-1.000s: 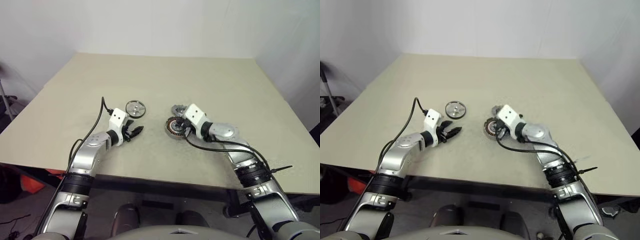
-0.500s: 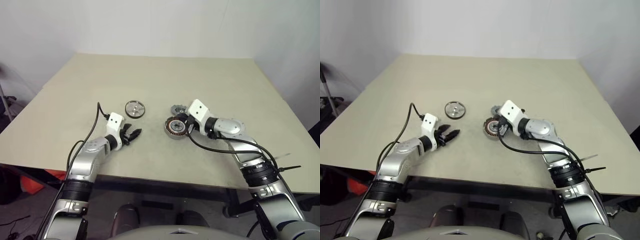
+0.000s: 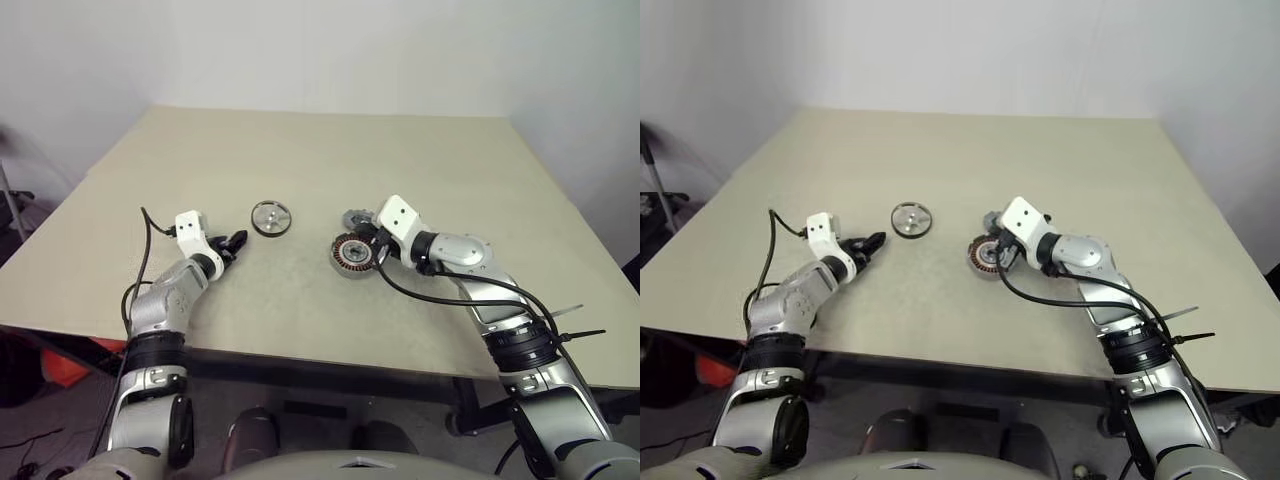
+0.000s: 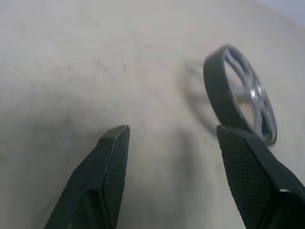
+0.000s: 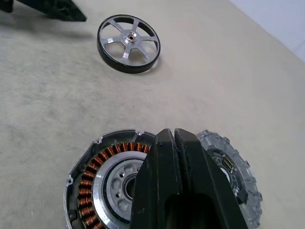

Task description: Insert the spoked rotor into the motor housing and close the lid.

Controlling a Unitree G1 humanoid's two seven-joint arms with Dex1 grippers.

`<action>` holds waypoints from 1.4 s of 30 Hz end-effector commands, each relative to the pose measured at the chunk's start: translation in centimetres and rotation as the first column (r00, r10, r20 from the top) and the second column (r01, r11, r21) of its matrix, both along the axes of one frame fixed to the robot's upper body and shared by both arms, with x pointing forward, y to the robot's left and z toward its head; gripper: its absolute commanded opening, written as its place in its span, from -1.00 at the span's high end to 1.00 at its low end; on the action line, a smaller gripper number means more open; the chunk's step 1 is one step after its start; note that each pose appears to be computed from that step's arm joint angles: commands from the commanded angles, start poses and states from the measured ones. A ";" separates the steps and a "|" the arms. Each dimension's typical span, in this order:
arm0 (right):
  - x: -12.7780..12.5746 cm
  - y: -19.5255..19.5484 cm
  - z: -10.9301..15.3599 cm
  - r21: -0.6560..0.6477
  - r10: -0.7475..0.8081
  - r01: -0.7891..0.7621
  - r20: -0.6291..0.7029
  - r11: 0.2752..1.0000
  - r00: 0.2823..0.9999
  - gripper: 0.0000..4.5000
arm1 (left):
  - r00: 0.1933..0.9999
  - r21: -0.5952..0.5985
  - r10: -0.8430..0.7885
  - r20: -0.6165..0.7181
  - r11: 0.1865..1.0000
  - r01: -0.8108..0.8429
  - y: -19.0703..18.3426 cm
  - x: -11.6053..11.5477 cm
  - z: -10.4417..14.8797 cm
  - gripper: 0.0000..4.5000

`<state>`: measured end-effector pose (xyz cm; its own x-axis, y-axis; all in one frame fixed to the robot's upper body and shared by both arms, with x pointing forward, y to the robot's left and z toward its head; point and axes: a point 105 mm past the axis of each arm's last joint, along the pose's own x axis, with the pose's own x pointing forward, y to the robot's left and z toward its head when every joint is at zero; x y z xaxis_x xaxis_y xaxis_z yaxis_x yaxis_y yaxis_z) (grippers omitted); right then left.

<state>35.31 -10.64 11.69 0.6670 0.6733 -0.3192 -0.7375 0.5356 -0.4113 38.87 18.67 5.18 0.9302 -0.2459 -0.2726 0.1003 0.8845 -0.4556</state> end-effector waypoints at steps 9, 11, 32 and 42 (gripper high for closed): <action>0.3 -0.4 1.7 0.006 -0.010 0.010 0.065 1.000 0.998 0.98 | 0.997 -0.107 -0.079 -0.004 0.991 0.078 -2.6 2.0 -0.2 -0.36; 0.2 -0.4 1.6 0.004 -0.011 0.011 0.063 1.000 0.998 0.98 | 0.995 -0.121 -0.100 -0.013 0.988 0.097 -2.9 2.1 -0.3 -0.36; 0.3 -0.3 1.1 0.004 -0.014 0.014 0.040 1.000 0.999 0.98 | 0.989 -0.444 -0.146 0.012 0.886 0.136 -7.6 4.0 2.6 -0.36; 0.6 -0.4 1.4 0.003 -0.032 0.032 0.058 0.999 0.998 1.00 | 0.990 -0.419 -0.111 -0.088 0.906 0.064 -7.8 4.2 0.5 0.51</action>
<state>35.46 -11.04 11.45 0.6855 0.6529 -0.3222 -0.7221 0.5533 -0.4153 43.13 10.50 6.13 0.8716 -0.4487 -0.1974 0.1140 0.5772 -0.8086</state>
